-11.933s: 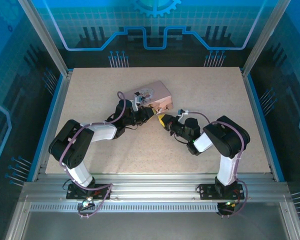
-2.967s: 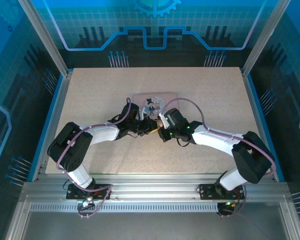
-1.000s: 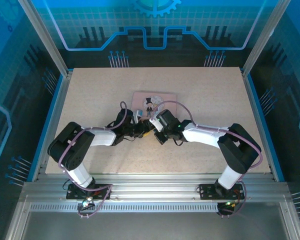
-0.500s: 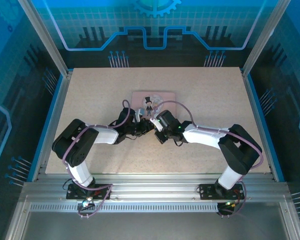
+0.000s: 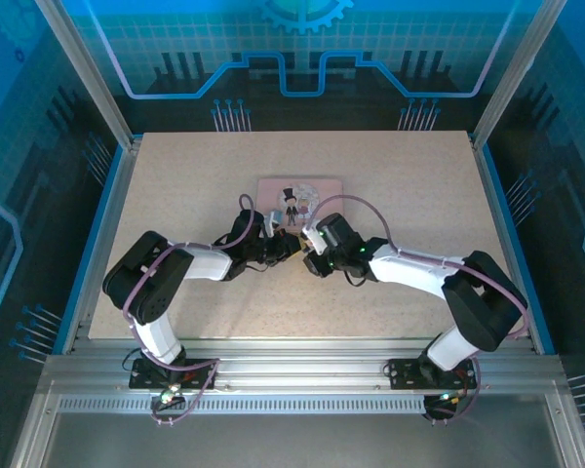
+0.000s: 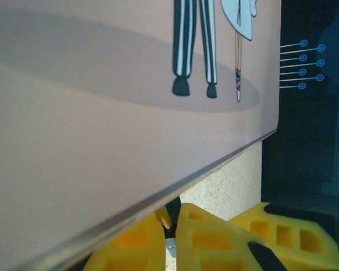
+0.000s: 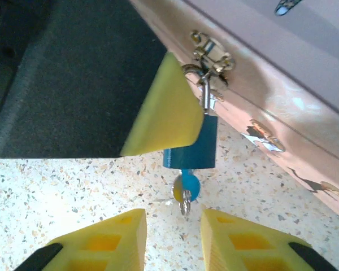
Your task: Unlock a padlock with a key
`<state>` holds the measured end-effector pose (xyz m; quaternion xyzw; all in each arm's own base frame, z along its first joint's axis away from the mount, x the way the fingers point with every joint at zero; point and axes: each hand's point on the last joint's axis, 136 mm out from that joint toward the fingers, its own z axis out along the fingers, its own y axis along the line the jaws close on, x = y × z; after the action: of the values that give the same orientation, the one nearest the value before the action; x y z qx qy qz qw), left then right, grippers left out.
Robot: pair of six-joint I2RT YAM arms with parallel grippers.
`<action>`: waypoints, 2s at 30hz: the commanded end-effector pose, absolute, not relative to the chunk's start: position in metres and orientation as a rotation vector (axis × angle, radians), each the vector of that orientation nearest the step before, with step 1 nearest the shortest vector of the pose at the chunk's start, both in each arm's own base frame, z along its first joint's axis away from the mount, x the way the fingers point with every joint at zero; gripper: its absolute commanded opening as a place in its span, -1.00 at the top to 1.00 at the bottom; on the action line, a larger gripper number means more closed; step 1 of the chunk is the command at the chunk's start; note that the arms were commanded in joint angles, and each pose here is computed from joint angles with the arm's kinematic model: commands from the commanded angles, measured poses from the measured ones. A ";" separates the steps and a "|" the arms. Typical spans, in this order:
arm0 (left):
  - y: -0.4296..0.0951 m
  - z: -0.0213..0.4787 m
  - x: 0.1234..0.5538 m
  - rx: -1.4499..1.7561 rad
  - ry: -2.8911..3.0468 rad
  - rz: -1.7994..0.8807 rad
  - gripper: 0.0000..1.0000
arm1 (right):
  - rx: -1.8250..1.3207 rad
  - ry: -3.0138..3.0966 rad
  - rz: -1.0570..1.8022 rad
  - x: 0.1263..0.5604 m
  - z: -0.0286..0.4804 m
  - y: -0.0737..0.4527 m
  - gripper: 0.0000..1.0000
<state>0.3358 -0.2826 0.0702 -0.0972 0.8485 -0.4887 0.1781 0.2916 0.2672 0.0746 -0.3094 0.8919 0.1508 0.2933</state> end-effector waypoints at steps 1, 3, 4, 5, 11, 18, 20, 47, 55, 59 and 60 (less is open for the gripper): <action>-0.290 0.056 0.318 -0.366 2.519 -1.471 0.89 | -0.781 2.402 0.496 0.288 0.082 0.267 0.32; -0.290 0.056 0.318 -0.367 2.518 -1.474 0.89 | -0.780 2.420 0.491 0.288 0.079 0.266 0.31; -0.290 0.057 0.319 -0.367 2.516 -1.477 0.89 | -0.781 2.432 0.493 0.287 0.076 0.265 0.30; -0.290 0.058 0.318 -0.363 2.517 -1.480 0.89 | -0.779 2.444 0.500 0.286 0.074 0.265 0.28; -0.292 0.062 0.319 -0.354 2.512 -1.495 0.89 | -0.767 2.455 0.532 0.295 0.074 0.275 0.26; -0.290 0.062 0.319 -0.360 2.511 -1.500 0.89 | -0.762 2.480 0.471 0.305 0.073 0.278 0.26; -0.290 0.063 0.320 -0.358 2.509 -1.504 0.89 | -0.763 2.489 0.433 0.308 0.072 0.277 0.27; -0.291 0.070 0.322 -0.347 2.496 -1.519 0.91 | -0.854 2.523 0.280 0.311 0.064 0.280 0.49; -0.291 0.071 0.322 -0.342 2.494 -1.524 0.91 | -0.841 2.517 0.243 0.313 0.064 0.275 0.32; -0.290 0.070 0.322 -0.345 2.493 -1.522 0.91 | -0.854 2.522 0.239 0.311 0.061 0.277 0.31; -0.291 0.071 0.322 -0.345 2.491 -1.524 0.91 | -0.851 2.521 0.240 0.311 0.061 0.276 0.30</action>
<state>0.3377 -0.2835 0.0742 -0.1038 0.8454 -0.4960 0.1690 0.3122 0.2759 0.0666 -0.3036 0.9170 0.0997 0.2388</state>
